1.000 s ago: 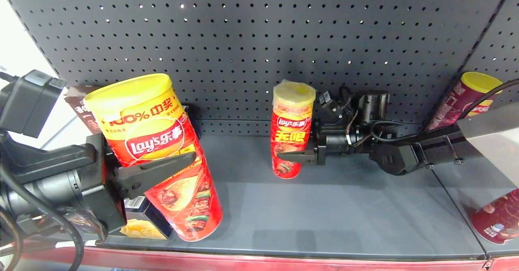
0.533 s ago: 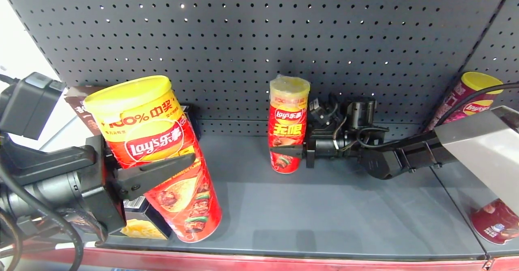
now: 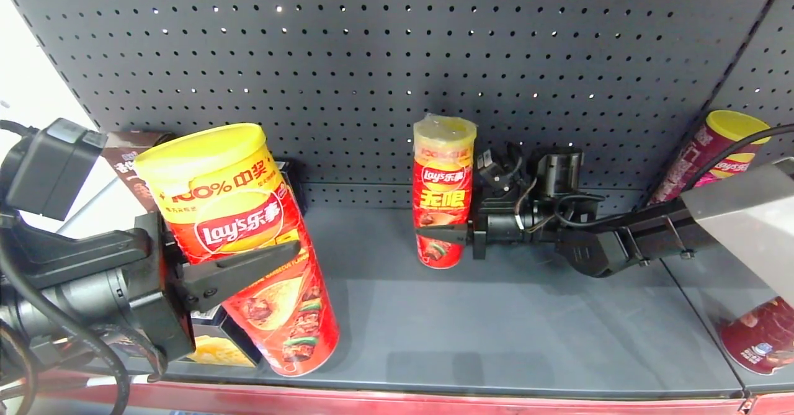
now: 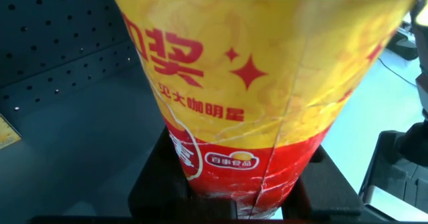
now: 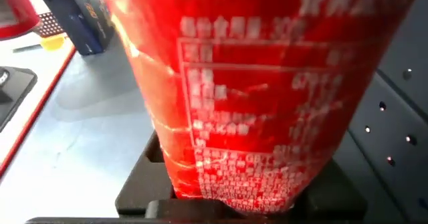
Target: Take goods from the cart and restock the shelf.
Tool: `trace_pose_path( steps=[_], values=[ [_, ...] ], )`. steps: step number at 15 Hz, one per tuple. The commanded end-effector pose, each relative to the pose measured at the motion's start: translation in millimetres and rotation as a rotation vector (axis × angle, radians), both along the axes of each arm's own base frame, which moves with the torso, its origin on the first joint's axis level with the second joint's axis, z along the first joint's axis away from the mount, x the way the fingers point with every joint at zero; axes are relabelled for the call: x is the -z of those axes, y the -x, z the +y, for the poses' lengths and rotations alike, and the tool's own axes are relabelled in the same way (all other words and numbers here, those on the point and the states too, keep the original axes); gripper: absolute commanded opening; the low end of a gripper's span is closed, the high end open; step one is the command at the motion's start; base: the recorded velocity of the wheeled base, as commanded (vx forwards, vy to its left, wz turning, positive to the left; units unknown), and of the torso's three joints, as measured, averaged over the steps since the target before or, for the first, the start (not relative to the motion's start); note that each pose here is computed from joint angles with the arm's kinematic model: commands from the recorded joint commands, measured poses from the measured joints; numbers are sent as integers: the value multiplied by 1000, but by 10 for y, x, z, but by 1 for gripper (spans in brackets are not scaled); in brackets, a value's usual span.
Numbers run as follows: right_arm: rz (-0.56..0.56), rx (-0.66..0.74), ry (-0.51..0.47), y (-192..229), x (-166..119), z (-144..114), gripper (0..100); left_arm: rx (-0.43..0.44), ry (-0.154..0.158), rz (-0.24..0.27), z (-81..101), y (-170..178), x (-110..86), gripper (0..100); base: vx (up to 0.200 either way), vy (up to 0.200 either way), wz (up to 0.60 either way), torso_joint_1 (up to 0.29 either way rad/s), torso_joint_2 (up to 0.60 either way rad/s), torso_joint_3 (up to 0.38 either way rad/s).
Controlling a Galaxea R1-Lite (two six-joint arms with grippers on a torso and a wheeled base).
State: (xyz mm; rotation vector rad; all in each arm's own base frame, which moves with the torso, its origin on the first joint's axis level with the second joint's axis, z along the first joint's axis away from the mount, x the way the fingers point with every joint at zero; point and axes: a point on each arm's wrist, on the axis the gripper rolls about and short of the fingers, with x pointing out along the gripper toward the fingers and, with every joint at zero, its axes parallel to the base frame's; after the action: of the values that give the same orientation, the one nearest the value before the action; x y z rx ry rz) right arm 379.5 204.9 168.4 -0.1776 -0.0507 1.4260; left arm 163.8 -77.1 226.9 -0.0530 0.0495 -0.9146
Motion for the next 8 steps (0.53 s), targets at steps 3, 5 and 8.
trace_pose_path(
  steps=[3, 5, 8],
  values=[
    [-91, 3, -40, 448, -189, -140, 0, 2, 0, 0, 0, 1, -1, 0, 0, 0, 0, 0, 0, 0],
    [-89, -5, -40, 823, -73, -173, 0, 0, 0, 0, 0, 1, -1, 0, 0, 0, 0, 0, 0, 0],
    [-85, -23, -40, 1160, -6, -209, 0, 0, 0, 0, 0, 1, -1, 0, 0, 0, 0, 0, 0, 0]
  ],
)
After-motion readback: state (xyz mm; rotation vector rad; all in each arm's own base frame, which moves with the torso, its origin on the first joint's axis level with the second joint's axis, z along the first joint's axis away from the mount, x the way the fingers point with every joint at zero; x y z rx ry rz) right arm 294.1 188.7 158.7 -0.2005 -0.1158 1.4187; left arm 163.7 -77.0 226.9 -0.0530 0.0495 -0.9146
